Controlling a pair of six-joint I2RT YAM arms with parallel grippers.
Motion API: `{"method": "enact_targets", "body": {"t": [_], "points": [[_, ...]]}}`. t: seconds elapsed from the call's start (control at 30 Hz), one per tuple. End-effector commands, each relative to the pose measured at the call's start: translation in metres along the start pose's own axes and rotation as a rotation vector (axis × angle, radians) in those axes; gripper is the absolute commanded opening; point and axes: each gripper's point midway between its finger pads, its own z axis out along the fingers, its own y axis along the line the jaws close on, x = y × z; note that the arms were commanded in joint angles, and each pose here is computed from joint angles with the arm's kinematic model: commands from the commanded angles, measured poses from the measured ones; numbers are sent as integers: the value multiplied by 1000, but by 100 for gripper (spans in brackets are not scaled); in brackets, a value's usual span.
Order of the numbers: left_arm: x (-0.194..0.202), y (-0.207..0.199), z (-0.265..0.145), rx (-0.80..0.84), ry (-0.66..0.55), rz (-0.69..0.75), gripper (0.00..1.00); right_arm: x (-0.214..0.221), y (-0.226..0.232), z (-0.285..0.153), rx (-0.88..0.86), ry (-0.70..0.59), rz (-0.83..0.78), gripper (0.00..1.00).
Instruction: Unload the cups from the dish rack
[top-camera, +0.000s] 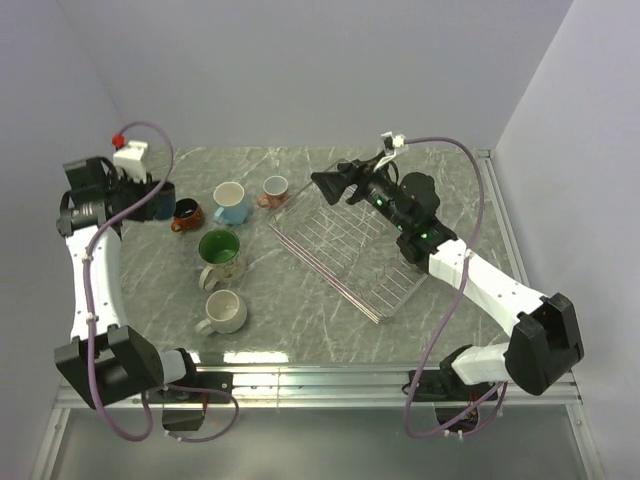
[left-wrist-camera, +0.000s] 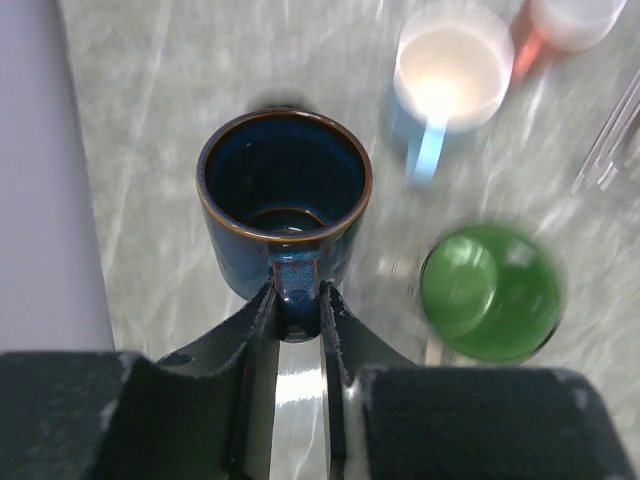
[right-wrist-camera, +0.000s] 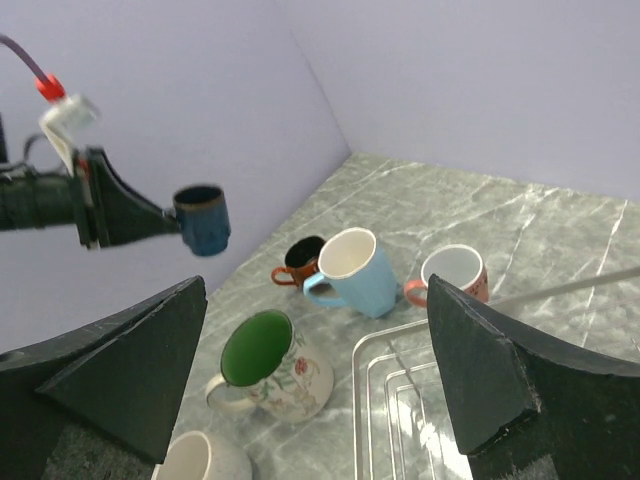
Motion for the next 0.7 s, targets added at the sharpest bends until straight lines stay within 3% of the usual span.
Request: {"method": "enact_targets", "body": {"t": [0.0,0.17,0.4,0.67], "points": [[31,-1,1,45,14,137,0,-14,13,-13,-49,-62,-6,97],[67,5,11,68,-28,145,0,-9,12,-35,-35,-67,3,97],[83,12,29,55,-198,270,0,-17,12,-80,23,-142,-10,97],[113,-15,40,158,-291,391,0,-27,14,-118,67,-202,-26,97]]}}
